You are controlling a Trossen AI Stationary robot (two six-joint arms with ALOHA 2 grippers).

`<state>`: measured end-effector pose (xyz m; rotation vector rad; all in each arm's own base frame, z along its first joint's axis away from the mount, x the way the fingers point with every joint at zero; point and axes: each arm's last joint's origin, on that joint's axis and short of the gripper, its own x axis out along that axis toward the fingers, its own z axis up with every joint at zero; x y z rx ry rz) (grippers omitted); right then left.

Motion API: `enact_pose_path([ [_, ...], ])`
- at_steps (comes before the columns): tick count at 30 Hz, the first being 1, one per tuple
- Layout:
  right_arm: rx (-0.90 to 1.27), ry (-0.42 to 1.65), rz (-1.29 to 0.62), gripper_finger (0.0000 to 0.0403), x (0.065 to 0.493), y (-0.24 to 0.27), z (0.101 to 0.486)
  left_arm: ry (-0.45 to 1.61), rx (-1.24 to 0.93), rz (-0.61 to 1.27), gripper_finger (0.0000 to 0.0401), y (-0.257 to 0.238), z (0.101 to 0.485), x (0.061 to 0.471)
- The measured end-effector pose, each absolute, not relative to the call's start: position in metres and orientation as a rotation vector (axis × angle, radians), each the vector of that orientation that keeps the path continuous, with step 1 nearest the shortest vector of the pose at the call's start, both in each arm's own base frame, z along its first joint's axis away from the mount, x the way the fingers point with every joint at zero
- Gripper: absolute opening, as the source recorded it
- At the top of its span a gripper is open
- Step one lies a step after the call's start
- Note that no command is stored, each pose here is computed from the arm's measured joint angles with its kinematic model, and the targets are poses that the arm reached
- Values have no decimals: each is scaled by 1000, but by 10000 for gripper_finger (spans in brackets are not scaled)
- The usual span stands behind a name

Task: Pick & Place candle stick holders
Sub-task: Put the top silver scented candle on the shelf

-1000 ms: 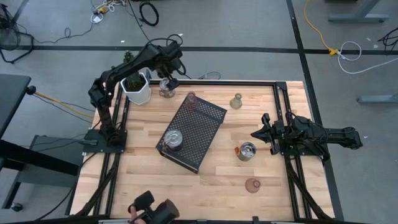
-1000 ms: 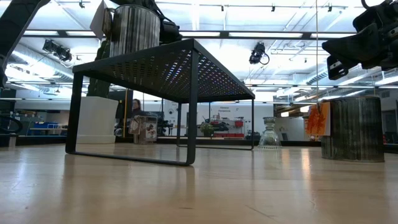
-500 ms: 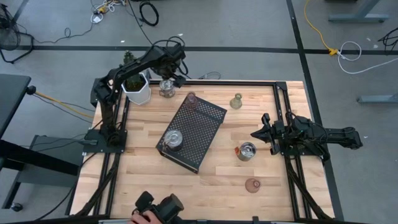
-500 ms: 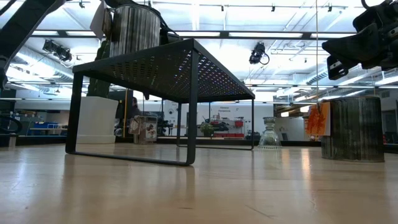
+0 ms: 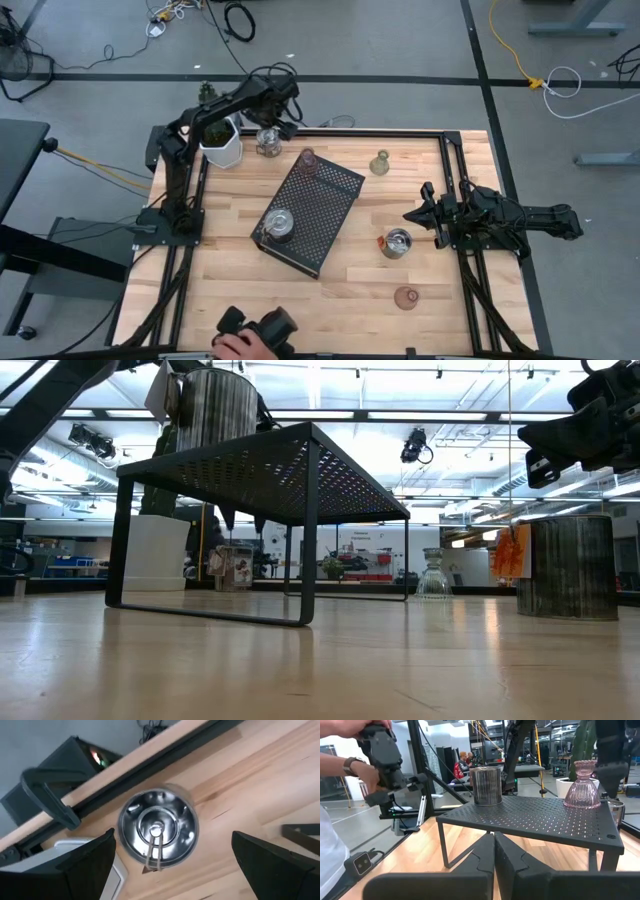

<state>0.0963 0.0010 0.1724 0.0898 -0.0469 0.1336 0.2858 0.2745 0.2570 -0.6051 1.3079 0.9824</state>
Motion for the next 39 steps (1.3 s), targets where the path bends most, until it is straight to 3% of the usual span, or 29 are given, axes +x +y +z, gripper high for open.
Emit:
enact_pose_path([
  [39,90,-47,134,12,96,1,172,1343,-700,871,399,303,237,267],
])
